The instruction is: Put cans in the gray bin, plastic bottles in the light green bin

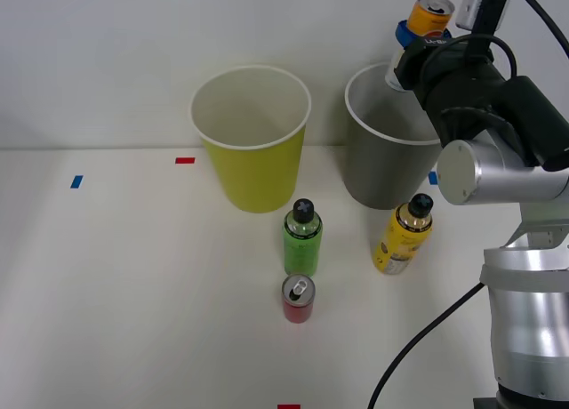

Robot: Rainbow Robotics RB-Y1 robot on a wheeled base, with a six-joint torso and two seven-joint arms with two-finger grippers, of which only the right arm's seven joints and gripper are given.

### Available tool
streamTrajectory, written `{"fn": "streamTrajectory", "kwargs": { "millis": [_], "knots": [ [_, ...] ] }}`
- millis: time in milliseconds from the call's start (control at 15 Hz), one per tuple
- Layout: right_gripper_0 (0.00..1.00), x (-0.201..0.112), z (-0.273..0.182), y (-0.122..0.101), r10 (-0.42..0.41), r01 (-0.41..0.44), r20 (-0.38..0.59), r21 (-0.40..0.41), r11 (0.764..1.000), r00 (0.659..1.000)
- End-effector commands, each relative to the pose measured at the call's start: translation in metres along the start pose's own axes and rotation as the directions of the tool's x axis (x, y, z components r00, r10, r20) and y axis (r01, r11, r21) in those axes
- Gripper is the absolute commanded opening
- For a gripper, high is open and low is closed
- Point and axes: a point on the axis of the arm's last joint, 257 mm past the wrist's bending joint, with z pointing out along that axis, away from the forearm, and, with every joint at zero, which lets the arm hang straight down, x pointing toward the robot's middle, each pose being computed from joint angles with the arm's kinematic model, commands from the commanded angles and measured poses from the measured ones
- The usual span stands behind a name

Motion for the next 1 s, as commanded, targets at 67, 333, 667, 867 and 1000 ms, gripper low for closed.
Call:
{"fn": "streamTrajectory", "kwargs": {
  "millis": [67,333,667,867,1000],
  "knots": [
    [0.0,-0.001,0.0001,0.0001,0.001,-0.001,0.004,0.0,1.0,1.0],
    [0.69,-0.0002,-0.0002,0.0013,0.005,-0.005,0.004,-0.003,1.0,1.0],
    [1.0,0.0046,-0.0013,0.0046,0.013,-0.013,-0.005,-0.012,1.0,1.0],
    [1.0,0.004,-0.0014,0.0063,0.018,-0.018,-0.004,-0.016,1.0,1.0],
    [1.0,0.0044,-0.0013,0.0067,0.022,-0.022,-0.004,-0.018,1.0,1.0]
  ]
}}
